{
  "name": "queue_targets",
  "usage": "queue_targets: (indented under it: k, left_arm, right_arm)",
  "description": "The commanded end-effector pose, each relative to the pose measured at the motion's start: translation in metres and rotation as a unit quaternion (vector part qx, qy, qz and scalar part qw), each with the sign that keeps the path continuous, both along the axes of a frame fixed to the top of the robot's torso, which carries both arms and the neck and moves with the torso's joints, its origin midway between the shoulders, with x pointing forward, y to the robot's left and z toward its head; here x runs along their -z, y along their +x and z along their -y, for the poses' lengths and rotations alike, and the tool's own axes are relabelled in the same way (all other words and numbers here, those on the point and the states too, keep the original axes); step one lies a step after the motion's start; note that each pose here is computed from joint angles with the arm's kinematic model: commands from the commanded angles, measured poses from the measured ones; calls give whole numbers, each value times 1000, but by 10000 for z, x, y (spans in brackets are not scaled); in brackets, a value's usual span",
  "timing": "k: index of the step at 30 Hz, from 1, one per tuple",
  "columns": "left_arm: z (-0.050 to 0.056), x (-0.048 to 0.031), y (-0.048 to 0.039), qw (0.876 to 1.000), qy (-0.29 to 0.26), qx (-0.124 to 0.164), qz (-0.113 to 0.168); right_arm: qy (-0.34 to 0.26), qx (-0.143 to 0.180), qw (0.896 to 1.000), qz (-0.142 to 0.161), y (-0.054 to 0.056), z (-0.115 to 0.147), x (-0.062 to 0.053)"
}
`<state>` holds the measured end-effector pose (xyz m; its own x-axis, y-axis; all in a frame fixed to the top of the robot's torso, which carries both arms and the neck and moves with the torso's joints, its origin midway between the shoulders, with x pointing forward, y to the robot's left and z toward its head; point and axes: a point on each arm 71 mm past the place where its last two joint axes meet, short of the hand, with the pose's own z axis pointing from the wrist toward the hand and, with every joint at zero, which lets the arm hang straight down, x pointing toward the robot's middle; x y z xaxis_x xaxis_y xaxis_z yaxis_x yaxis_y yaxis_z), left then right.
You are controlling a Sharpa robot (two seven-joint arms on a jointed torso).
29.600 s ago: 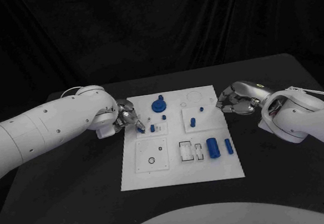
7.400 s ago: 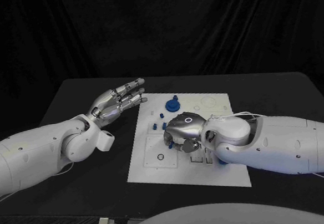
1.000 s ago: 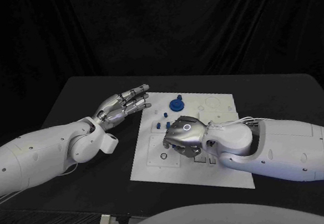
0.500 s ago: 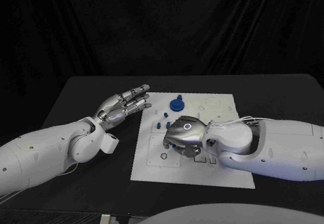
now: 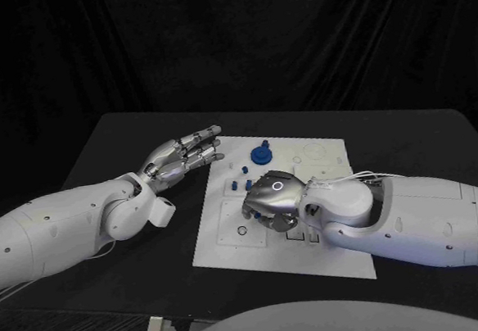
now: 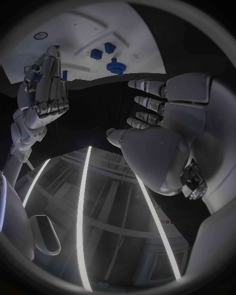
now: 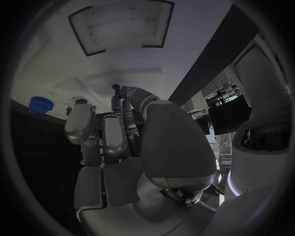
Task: Assemble the parts on the task board
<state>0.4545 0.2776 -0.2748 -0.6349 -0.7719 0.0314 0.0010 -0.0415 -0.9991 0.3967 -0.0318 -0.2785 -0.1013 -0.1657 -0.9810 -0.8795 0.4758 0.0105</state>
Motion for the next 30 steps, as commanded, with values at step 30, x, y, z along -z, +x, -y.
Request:
queue_targets:
  k: [30]
  left_arm:
    - [20, 17, -11, 1000, -8, 5, -3]
  right_arm:
    - [-7, 14, 1000, -7, 7, 37, 97]
